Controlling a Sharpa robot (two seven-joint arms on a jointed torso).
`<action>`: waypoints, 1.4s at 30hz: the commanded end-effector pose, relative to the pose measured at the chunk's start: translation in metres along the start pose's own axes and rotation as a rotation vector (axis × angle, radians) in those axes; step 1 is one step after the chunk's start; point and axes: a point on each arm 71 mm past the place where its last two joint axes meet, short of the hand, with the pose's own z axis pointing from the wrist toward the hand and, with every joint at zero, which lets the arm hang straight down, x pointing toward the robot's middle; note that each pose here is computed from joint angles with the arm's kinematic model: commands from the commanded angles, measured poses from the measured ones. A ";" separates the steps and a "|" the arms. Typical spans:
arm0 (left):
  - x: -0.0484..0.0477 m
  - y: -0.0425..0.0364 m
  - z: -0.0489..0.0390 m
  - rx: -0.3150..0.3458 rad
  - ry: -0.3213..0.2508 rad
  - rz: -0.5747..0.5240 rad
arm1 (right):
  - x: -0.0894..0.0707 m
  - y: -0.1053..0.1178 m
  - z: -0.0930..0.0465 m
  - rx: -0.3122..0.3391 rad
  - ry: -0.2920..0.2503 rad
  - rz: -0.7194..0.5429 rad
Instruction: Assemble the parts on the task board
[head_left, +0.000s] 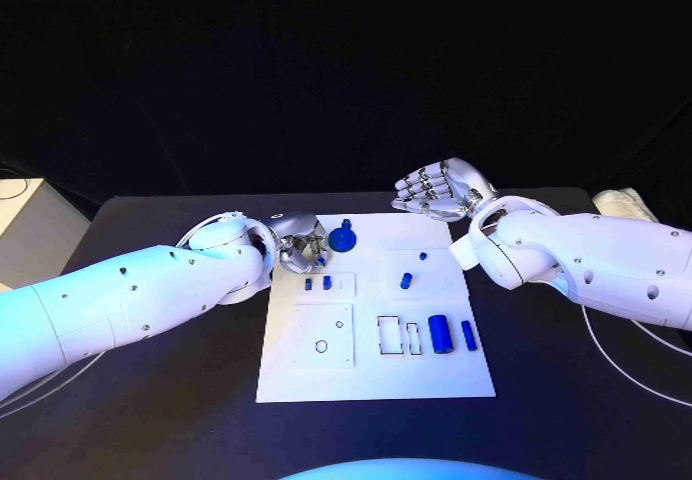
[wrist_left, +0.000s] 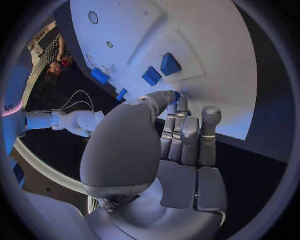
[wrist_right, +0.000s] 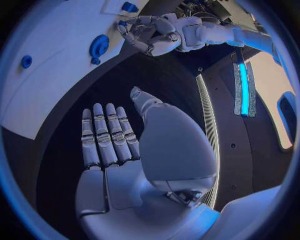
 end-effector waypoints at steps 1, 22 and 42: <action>0.0058 0.0010 -0.0009 -0.002 0.031 0.005 | 0.001 0.001 0.000 -0.018 0.006 -0.007; 0.0043 0.0015 -0.0018 -0.001 0.012 -0.006 | 0.001 0.001 0.001 -0.019 0.006 -0.008; 0.0024 0.0056 -0.0058 -0.014 -0.004 -0.010 | -0.001 0.000 0.000 -0.012 0.005 -0.015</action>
